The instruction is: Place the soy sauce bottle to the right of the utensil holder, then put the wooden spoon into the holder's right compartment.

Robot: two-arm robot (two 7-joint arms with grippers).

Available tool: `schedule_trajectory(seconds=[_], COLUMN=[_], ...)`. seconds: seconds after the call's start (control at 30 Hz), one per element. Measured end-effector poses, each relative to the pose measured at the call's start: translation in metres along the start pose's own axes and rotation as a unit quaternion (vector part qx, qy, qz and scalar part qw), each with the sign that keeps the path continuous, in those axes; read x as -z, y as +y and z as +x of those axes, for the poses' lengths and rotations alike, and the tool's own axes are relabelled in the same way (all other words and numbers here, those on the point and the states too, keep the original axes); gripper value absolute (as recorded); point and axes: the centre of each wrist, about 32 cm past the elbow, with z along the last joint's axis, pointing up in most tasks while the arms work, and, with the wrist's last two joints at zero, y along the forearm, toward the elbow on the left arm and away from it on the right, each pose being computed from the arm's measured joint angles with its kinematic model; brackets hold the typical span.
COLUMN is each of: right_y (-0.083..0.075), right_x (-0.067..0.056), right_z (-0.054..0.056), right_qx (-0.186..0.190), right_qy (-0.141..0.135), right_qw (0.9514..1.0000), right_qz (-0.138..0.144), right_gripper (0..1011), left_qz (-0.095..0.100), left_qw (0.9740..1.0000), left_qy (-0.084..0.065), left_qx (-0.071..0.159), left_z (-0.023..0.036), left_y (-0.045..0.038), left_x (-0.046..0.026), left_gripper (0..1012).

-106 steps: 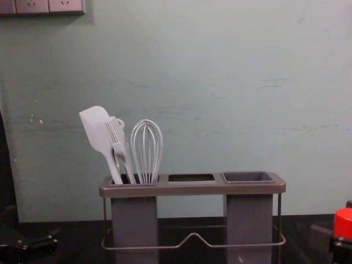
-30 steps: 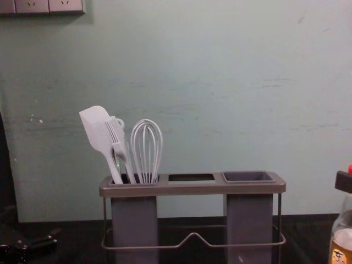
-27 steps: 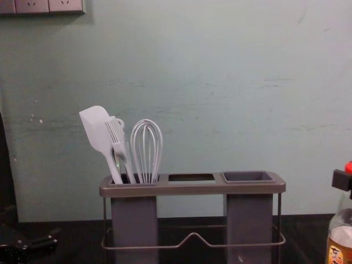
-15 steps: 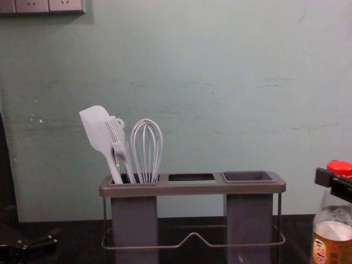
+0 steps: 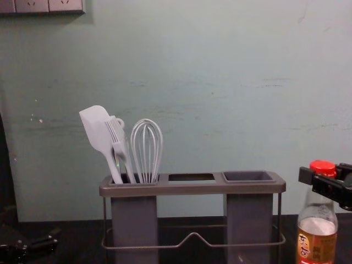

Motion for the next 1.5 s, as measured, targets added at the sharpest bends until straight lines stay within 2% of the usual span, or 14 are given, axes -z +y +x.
schedule_trajectory(seconds=[0.37, 1.5], right_y=[0.009, 0.017], right_x=[0.003, 0.012], right_z=[0.0, 0.001], right_qx=[0.002, 0.015], right_qy=[0.007, 0.021], right_qw=[1.0, 0.9996], right_qz=[0.001, 0.007], right_gripper=[382, 382], left_qz=[0.0, 0.0], left_qw=[1.0, 1.0], left_qy=[0.0, 0.0], left_qx=[0.0, 0.0], left_z=[0.0, 0.0], left_y=[0.0, 0.0], left_x=[0.0, 0.0], left_gripper=[1011, 1011])
